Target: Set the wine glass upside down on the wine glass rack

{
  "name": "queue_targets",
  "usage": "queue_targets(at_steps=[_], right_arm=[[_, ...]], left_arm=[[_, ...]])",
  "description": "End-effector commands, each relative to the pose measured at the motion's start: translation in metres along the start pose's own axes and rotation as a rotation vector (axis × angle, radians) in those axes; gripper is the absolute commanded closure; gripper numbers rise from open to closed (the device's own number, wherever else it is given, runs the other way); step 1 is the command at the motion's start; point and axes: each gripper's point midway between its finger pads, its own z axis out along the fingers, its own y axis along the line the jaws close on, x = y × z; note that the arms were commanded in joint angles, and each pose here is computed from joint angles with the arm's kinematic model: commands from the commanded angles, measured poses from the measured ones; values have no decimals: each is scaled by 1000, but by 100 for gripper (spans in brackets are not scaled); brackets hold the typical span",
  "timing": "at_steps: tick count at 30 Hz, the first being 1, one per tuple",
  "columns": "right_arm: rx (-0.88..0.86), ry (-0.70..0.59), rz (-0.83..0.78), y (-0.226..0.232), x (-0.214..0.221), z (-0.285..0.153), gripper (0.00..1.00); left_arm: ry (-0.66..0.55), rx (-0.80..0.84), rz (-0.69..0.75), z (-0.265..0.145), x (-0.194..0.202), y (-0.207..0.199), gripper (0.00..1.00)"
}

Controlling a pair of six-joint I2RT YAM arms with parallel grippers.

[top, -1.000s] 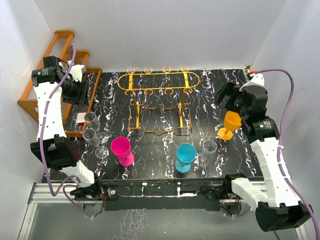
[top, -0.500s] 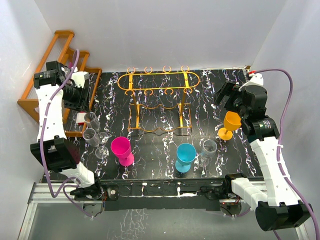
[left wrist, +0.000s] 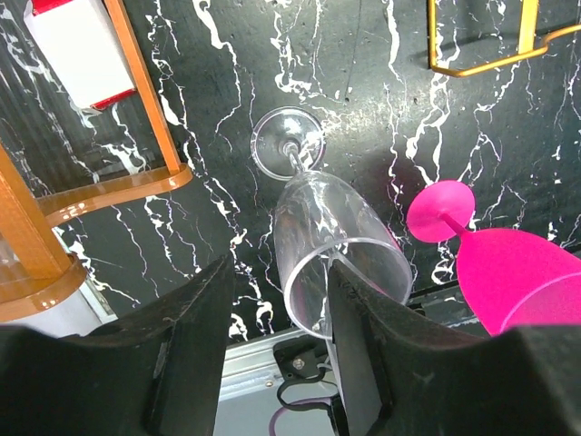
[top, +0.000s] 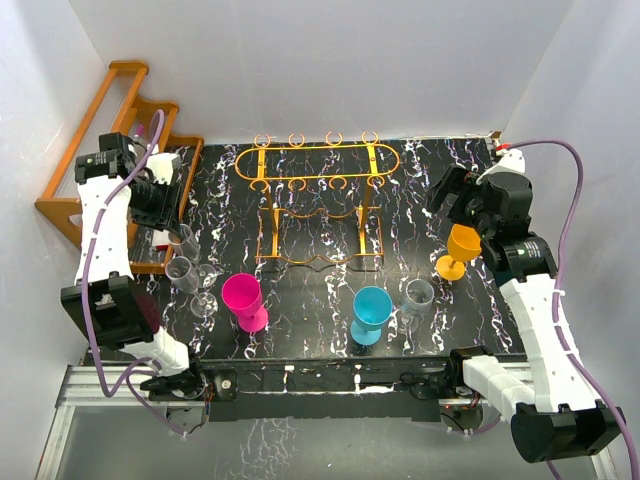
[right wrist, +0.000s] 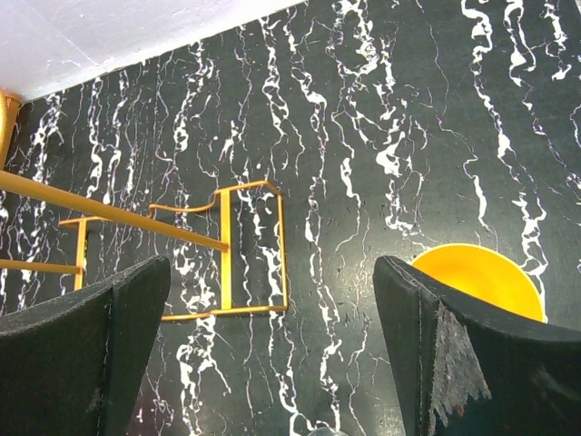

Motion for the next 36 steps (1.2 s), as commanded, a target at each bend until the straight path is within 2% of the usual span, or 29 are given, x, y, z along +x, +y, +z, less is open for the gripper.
queue_targets(at_steps=[1, 11, 14, 16, 19, 27, 31, 36], right_arm=[[-29, -67, 2, 7, -16, -6, 2], [-30, -66, 0, 7, -15, -6, 2], [-35, -61, 3, 7, -14, -6, 2], [-39, -59, 4, 8, -13, -6, 2], [-38, -63, 4, 7, -13, -8, 2], [-47, -64, -1, 10, -16, -9, 2], [11, -107, -45, 1, -31, -18, 2], [80, -244, -112, -1, -89, -44, 2]], left_arm=[[-39, -34, 4, -5, 1, 0, 58], [-20, -44, -5, 11, 11, 3, 66], [-13, -37, -3, 13, 13, 2, 81], [-10, -39, 4, 15, 15, 1, 100], [-39, -42, 20, 10, 12, -2, 100], [-288, -214, 144, -81, -59, 3, 100], [-510, -284, 198, -136, -103, -1, 100], [-866, -326, 245, -208, -151, -22, 100]])
